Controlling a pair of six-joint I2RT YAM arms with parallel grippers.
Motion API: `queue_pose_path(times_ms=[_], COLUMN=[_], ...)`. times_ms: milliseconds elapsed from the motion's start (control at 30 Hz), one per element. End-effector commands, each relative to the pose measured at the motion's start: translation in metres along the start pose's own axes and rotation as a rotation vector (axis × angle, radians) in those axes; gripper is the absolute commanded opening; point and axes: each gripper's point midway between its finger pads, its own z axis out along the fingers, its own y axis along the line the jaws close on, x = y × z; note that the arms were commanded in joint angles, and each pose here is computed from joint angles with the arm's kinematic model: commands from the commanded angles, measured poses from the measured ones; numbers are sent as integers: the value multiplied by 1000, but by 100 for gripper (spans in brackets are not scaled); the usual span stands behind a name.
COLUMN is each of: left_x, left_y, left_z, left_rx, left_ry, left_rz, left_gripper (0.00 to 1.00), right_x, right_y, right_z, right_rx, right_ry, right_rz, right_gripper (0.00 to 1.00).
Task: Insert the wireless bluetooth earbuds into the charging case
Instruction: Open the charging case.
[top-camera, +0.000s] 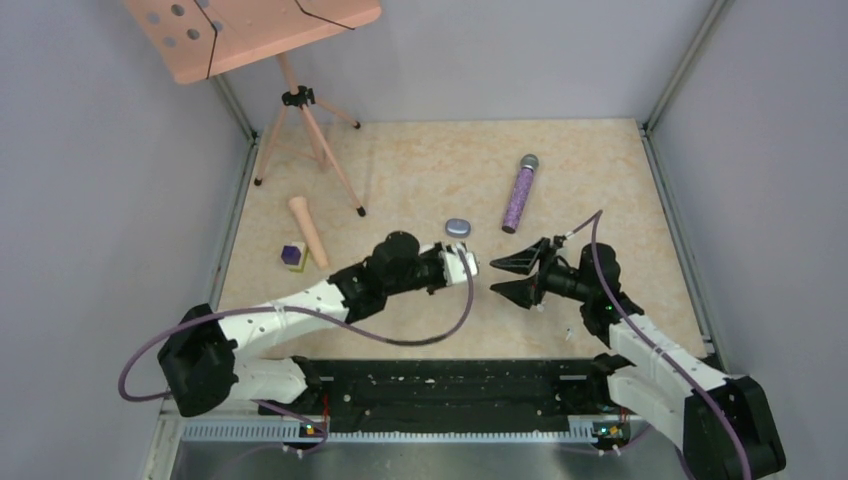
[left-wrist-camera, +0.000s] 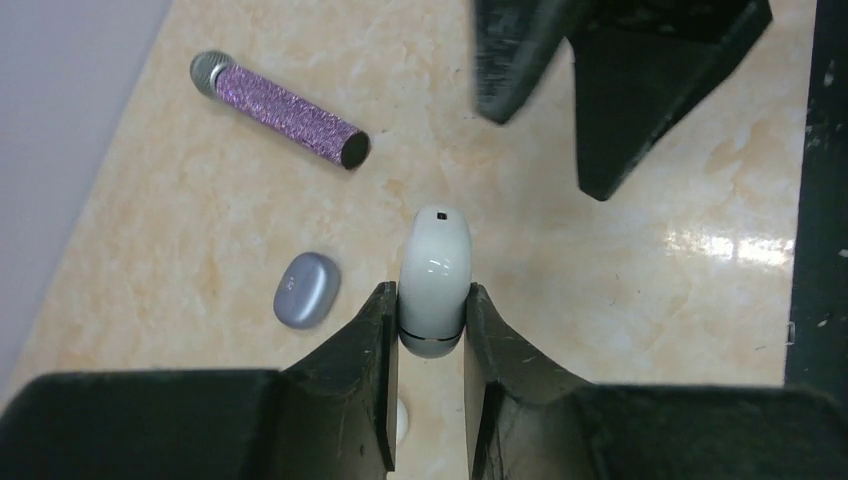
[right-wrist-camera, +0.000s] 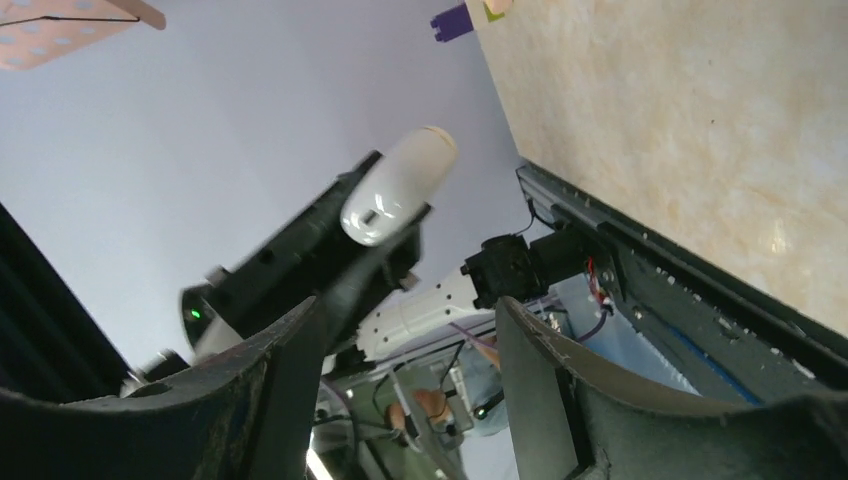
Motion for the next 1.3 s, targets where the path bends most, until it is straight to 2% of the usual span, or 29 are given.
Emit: queue_pose_path(times_ms=[0,100,167,200,267,300,400,500,600,667,700,733,767,1000,1267], left_x=[-20,-21,-24,-27,-29,-33,-49,-62,-67,-71,-74,-77,-80,-82,-81], left_y=[4,13,14,12,2,-3,-19,-30,-27,-25,-24,-23,-22,-19,-16], left_z=[-30,-39,-45,-46,-49,-50,-51,-57,-55,-52,-52,-51,-51,-47,-42], left_rx=[143,147,179,216,315,373,563,717,734,731,738,743,750,763,758], left_ry=[70,156,194,212,274,287,275,274,280,261,247,231,221,215,225], left_rz=[-399,-546,-617,-646,-714,-739,-790,-849,-874,-879,-883,-883,-886,-897,-903], left_gripper=[0,0,0,0,0,0,0,0,0,0,0,0,0,0,0], right_x=[-6,-18,-28,-32,-38,-33,-18,5,22,29,32,35,39,58,71], right_y=[19,25,34,37,48,56,66,69,68,66,63,60,57,48,39], right_z=[-9,-17,-28,-34,-47,-51,-49,-41,-34,-30,-28,-26,-23,-17,-11], right_rx=[3,-2,2,20,43,11,-69,-157,-199,-207,-206,-203,-211,-281,-291], right_ry=[-72,-183,-291,-338,-422,-427,-377,-251,-164,-125,-104,-78,-49,52,148], right_rz=[-251,-438,-644,-797,-981,-1074,-1219,-1289,-1338,-1363,-1369,-1371,-1371,-1360,-1336], right_gripper=[60,55,55,54,54,54,53,52,55,65,78,83,83,79,68])
